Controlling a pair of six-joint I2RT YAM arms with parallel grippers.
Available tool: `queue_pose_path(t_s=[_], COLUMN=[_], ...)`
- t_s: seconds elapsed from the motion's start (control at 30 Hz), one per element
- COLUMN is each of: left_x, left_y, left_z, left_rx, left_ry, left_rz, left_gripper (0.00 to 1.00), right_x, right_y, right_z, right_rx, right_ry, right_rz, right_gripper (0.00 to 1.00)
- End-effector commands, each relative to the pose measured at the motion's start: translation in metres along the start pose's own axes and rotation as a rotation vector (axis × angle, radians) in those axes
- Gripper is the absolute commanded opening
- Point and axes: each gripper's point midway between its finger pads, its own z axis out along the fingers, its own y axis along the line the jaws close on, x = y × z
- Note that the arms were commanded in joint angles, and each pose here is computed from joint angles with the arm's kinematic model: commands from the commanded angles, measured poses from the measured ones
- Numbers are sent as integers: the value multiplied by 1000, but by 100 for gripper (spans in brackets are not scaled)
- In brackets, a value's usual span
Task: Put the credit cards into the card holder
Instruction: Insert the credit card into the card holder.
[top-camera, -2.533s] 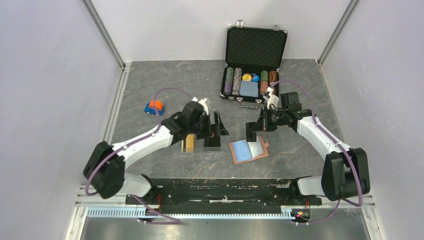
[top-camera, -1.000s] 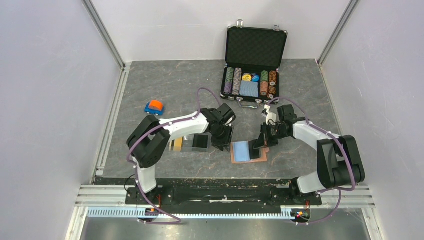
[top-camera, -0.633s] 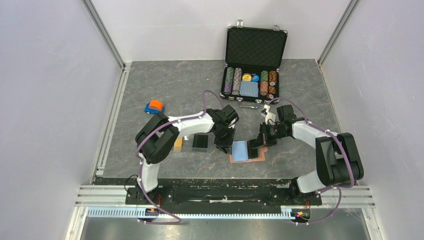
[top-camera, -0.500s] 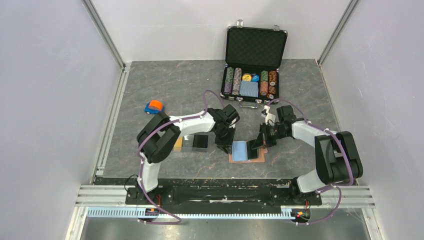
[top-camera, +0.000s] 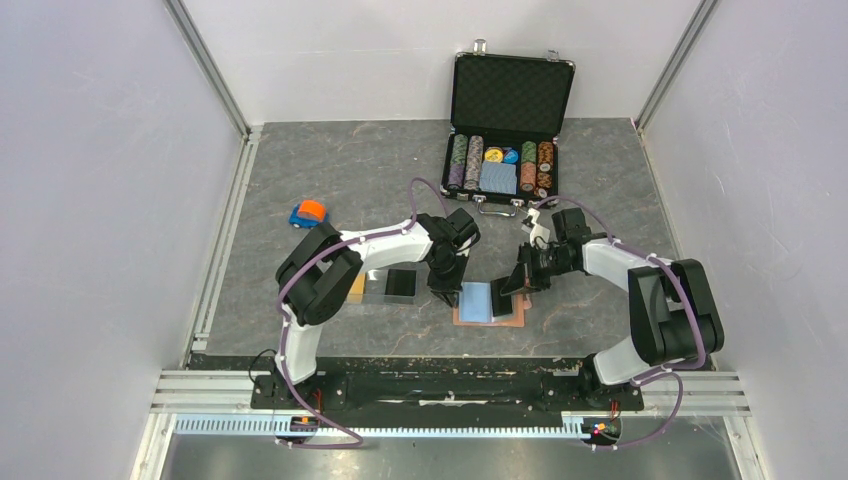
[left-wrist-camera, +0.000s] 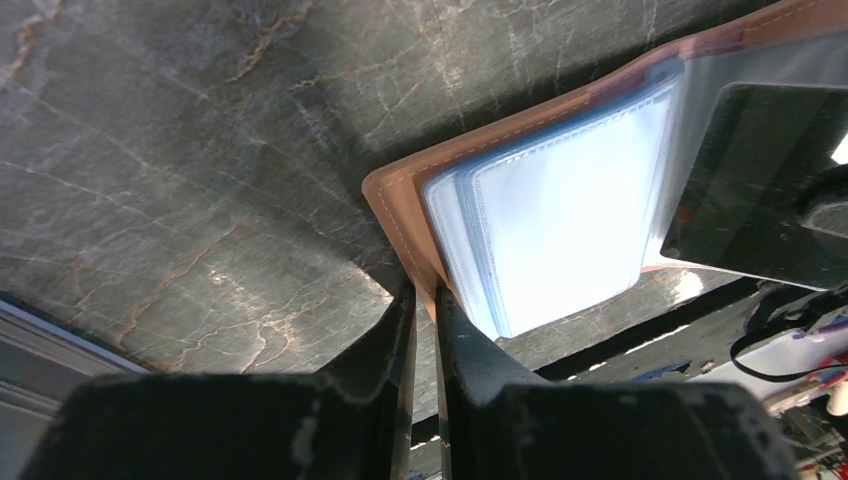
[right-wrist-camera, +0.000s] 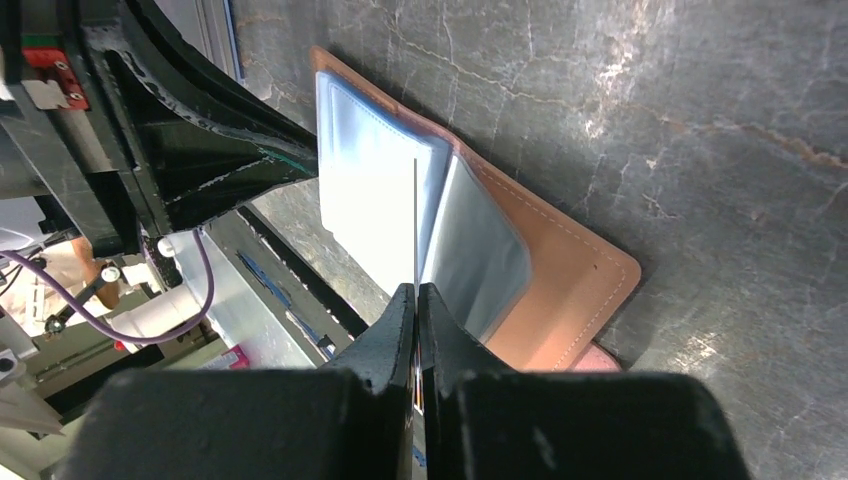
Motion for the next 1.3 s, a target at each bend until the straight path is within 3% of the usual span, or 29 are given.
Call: queue_pose_path(t_s=[0.0,0.47,0.5,0.67,0.77,1.0,1.27], left_x=[-5,-1,-3,-14,-20,-16,-6], left_y=[5,5,4,0,-3,-2,-4], left_z=[-3,-2,-4,-23,-34,-35,-9], left_rx=[-41,-42,-41,-45,-36,-33,-2], left_ry=[-13,2,-6,-82,-137,-125,-34], left_rz=[64,62,64,69,65,51,47], left_gripper=[17,11,12,43,48,46,32], right_x=[-15,-13,-12,-14,-16,-14,-5], right_y=[11,16,15,15,16,14,8], right_z=[-5,-1,-1,-1,-2,-1,0], right_rx=[-24,-70,-71,-68,-66,-60,-42], right_ry=[-23,-30,-28,-32,-37,-32,-13], right_rz=[-23,1,3,4,0,0,28], right_gripper=[0,0,0,0,0,0,0])
